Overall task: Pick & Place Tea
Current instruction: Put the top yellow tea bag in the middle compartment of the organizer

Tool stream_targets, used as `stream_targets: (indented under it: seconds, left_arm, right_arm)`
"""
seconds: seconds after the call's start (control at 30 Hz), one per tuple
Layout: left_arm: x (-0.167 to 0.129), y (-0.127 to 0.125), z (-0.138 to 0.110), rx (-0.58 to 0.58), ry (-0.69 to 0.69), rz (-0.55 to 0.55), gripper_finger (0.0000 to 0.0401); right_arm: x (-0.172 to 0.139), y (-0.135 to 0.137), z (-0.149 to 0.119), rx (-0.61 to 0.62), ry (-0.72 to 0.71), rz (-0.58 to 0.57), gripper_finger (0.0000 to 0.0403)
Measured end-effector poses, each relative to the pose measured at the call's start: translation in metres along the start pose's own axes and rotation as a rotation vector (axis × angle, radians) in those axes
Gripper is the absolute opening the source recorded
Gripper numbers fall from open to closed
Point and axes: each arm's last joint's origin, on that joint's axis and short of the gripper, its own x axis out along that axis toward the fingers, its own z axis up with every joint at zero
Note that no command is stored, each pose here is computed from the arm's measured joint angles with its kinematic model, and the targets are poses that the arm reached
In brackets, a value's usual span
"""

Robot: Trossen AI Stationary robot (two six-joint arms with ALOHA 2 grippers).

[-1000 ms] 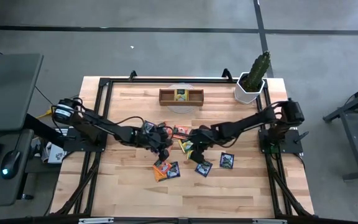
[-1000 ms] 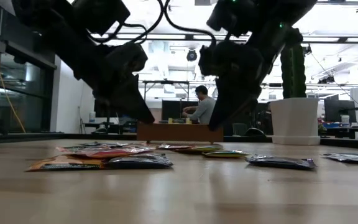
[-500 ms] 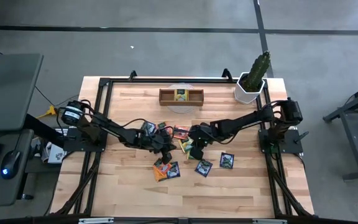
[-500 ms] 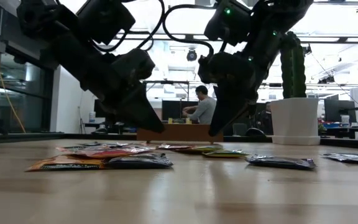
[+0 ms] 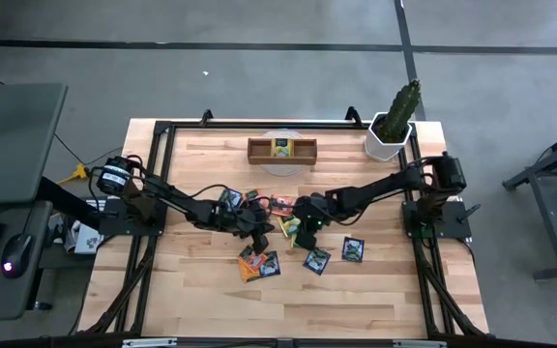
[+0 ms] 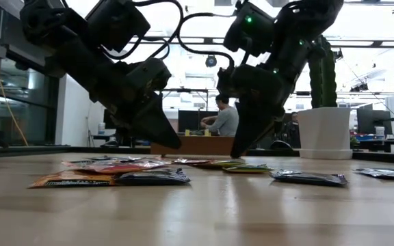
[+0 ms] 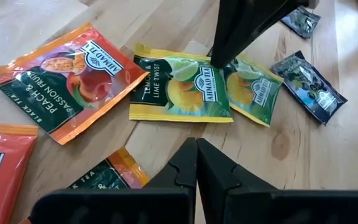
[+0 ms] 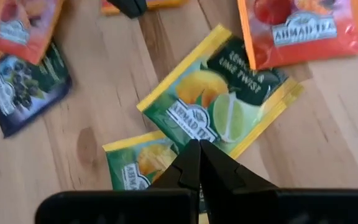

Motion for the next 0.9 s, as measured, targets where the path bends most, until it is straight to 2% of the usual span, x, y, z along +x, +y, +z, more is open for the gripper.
stream_targets:
  seconds: [0.27, 0.4, 0.57, 0.77, 0.9]
  left_arm:
    - [0.000, 0.000, 0.000, -0.004, -0.003, 0.003, 0.0001]
    - [0.000, 0.000, 0.000, -0.054, -0.002, 0.005, 0.0001]
    - [0.009, 0.011, -0.005, -0.165, 0.029, 0.051, 0.0001]
    - [0.022, 0.027, 0.001, -0.339, 0.038, 0.001, 0.0002]
    - [0.025, 0.033, 0.009, -0.412, 0.048, -0.064, 0.0027]
  right_arm:
    - [0.014, -0.002, -0.005, 0.014, 0.046, 0.023, 0.0000]
    - [0.015, -0.002, -0.005, 0.016, 0.049, 0.022, 0.0000]
    - [0.015, -0.004, -0.005, 0.022, 0.053, 0.017, 0.0000]
    - [0.015, -0.004, -0.005, 0.022, 0.053, 0.016, 0.0000]
    - [0.015, -0.005, -0.005, 0.022, 0.054, 0.016, 0.0000]
